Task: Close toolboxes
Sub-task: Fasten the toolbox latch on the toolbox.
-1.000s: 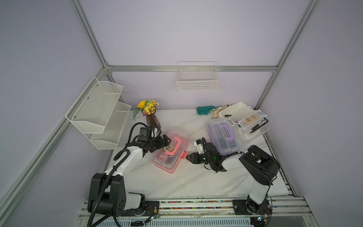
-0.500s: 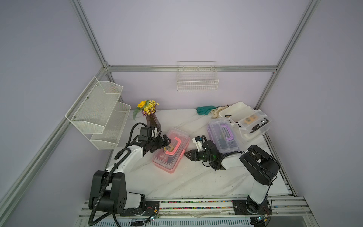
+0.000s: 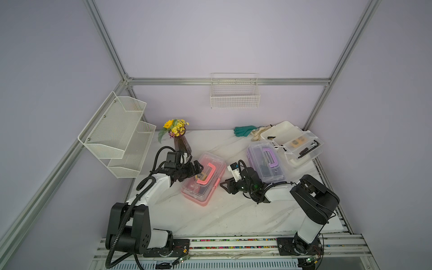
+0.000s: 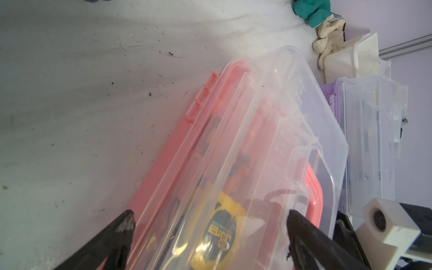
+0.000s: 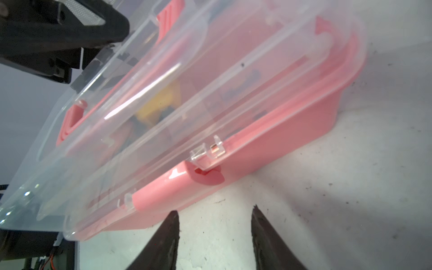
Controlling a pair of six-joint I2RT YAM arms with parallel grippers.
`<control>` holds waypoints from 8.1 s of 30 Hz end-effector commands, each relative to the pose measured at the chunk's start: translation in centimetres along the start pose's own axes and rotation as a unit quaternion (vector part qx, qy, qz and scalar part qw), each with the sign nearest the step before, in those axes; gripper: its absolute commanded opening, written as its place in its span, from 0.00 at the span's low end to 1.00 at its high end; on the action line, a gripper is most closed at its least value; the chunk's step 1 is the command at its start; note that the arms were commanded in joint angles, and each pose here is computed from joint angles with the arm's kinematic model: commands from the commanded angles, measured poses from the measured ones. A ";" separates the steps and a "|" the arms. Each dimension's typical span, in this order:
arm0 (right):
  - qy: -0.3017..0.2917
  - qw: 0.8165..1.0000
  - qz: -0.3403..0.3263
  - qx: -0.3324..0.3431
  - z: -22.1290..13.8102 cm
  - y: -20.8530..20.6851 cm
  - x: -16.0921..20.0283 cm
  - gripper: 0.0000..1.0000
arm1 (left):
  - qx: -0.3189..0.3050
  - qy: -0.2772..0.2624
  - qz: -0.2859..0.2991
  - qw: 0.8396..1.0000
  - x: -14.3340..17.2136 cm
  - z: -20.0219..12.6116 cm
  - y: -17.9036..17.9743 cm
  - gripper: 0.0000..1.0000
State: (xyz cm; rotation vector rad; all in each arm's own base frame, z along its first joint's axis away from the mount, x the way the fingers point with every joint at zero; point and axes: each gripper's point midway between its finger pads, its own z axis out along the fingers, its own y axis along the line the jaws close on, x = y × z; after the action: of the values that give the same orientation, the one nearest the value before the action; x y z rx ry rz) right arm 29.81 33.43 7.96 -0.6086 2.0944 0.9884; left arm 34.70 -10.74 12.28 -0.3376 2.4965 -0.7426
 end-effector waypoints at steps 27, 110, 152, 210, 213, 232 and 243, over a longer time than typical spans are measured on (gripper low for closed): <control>-0.152 0.964 -0.218 0.004 2.3 2.4 -2.2 0.63 | 0.012 0.047 -0.011 0.999 2.3 1.0 0.2 1.00; -0.059 0.962 -0.265 0.038 3.2 2.0 -1.9 0.44 | 0.026 0.048 -0.022 0.998 2.7 1.5 0.2 1.00; -0.097 0.948 -0.300 0.043 -0.2 3.7 -4.3 0.45 | 0.029 0.045 -0.021 0.998 2.6 1.5 0.0 1.00; -0.025 0.997 -0.067 0.040 -2.3 3.0 -2.9 0.62 | 0.036 0.044 -0.019 0.998 2.5 0.8 -0.5 1.00; -0.027 0.999 0.004 0.032 -2.1 3.1 -3.1 0.55 | 0.035 0.052 -0.020 0.998 2.9 0.8 -0.4 1.00; -0.052 0.989 0.138 -0.029 1.1 2.3 -2.3 0.43 | 0.023 0.079 -0.006 0.997 4.9 -0.2 0.2 0.91; -0.054 0.992 0.102 -0.051 1.7 2.0 -2.6 0.50 | 0.018 0.085 -0.008 0.996 5.1 0.2 0.5 0.91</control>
State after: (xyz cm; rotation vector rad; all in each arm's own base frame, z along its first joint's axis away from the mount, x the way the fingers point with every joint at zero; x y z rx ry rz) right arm 30.49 35.30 9.24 -0.3259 2.1164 1.1840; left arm 33.53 -11.39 12.35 -0.2998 2.5074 -0.8121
